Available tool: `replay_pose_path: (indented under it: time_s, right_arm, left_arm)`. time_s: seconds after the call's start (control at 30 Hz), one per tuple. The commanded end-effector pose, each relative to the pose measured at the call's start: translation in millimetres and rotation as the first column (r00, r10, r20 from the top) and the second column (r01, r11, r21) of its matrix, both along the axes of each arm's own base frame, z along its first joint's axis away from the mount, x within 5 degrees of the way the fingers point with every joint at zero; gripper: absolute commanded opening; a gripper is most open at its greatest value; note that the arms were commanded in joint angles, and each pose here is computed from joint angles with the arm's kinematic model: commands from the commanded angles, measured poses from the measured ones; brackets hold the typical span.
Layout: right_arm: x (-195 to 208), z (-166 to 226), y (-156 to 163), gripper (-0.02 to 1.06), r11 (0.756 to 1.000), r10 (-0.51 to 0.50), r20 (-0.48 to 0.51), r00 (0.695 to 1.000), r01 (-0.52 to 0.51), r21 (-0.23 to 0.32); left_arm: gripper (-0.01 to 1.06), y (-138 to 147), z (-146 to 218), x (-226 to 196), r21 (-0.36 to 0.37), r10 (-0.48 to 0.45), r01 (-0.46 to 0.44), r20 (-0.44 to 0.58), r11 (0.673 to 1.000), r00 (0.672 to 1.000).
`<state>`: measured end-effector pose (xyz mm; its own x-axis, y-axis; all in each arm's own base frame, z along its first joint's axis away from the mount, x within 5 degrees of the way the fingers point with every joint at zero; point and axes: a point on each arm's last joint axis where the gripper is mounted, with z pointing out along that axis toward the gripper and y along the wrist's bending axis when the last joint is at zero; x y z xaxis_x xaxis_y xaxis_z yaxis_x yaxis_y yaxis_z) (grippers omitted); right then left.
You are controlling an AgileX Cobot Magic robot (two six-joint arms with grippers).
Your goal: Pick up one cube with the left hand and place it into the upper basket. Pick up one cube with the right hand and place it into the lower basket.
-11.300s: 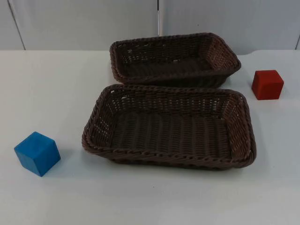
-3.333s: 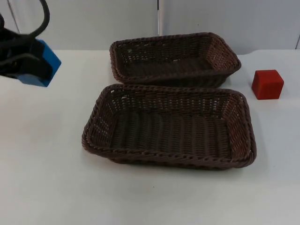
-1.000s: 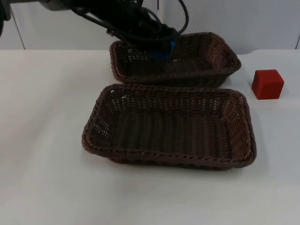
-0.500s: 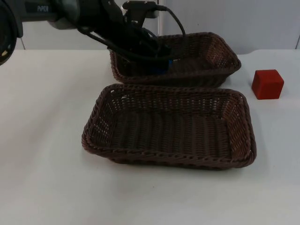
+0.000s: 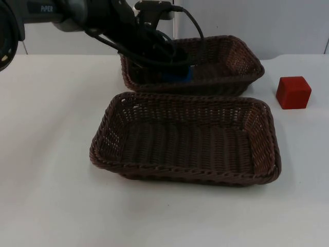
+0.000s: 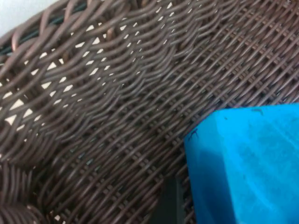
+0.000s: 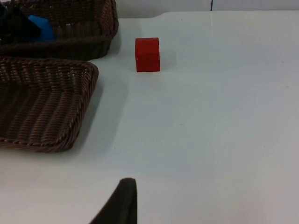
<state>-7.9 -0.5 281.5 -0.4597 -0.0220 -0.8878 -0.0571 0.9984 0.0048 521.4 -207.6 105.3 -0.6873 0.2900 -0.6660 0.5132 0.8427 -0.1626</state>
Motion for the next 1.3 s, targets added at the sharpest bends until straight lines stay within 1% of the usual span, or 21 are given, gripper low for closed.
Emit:
replay_pose_path:
  time_s: [0.0,0.1,0.23,0.37,0.4,0.47,0.57,0.6,0.63,0.73,0.77,0.9,0.93,1.23,1.27]
  right_arm:
    - [0.4,-1.3,0.1,1.05,1.000,-0.005,0.003,1.000,0.005,0.001]
    - [0.4,-1.3,0.1,1.05,1.000,-0.005,0.003,1.000,0.005,0.001]
    - [0.4,-1.3,0.1,1.05,1.000,-0.005,0.003,1.000,0.005,0.001]
    - [0.4,-1.3,0.1,1.05,1.000,-0.005,0.003,1.000,0.005,0.001]
    - [0.4,-1.3,0.1,1.05,1.000,-0.005,0.003,1.000,0.005,0.001]
    - [0.4,-1.3,0.1,1.05,1.000,-0.005,0.003,1.000,0.005,0.001]
    - [0.4,-1.3,0.1,1.05,1.000,-0.005,0.003,1.000,0.005,0.001]
    - [0.4,-1.3,0.1,1.05,1.000,-0.005,0.003,1.000,0.005,0.001]
    - [0.4,-1.3,0.1,1.05,1.000,-0.005,0.003,1.000,0.005,0.001]
    - [0.4,-1.3,0.1,1.05,1.000,-0.005,0.003,1.000,0.005,0.001]
    - [0.4,-1.3,0.1,1.05,1.000,-0.005,0.003,1.000,0.005,0.001]
    - [0.4,-1.3,0.1,1.05,1.000,-0.005,0.003,1.000,0.005,0.001]
    - [0.4,-1.3,0.1,1.05,1.000,-0.005,0.003,1.000,0.005,0.001]
    - [0.4,-1.3,0.1,1.05,1.000,-0.005,0.003,1.000,0.005,0.001]
    - [0.4,-1.3,0.1,1.05,1.000,-0.005,0.003,1.000,0.005,0.001]
  left_arm:
    - [0.72,-0.9,5.0,0.9,-0.006,0.002,-0.002,0.012,1.000,1.000]
    - [0.72,-1.0,5.4,-0.1,-0.005,-0.003,0.003,0.003,1.000,1.000]
    - [0.72,0.0,16.7,-2.3,0.001,-0.022,0.022,-0.004,1.000,1.000]
    - [0.72,-0.2,47.0,-6.2,-0.011,-0.040,0.041,0.015,0.999,0.999]
    - [0.72,-0.2,47.0,-6.2,-0.011,-0.040,0.041,0.015,0.999,0.999]
    - [0.72,0.1,68.1,-9.3,-0.020,-0.050,0.051,0.035,0.999,0.998]
    - [0.72,2.2,99.4,-15.7,-0.010,-0.071,0.072,0.068,0.997,0.995]
    - [0.72,2.2,99.4,-15.7,-0.010,-0.071,0.072,0.068,0.997,0.995]
    - [0.72,2.8,108.8,-17.7,-0.011,-0.075,0.076,0.079,0.997,0.994]
    - [0.72,4.9,141.6,-25.7,-0.025,-0.082,0.085,0.119,0.996,0.990]
    - [0.72,4.9,141.6,-25.7,-0.025,-0.082,0.085,0.119,0.996,0.990]
    - [0.72,8.0,179.6,-39.7,-0.048,-0.089,0.096,0.141,0.994,0.986]
    - [0.72,8.0,179.6,-39.7,-0.048,-0.089,0.096,0.141,0.994,0.986]
    - [0.72,15.4,229.6,-66.3,-0.039,-0.128,0.136,0.159,0.990,0.979]
    - [0.72,15.4,229.6,-66.3,-0.039,-0.128,0.136,0.159,0.990,0.979]
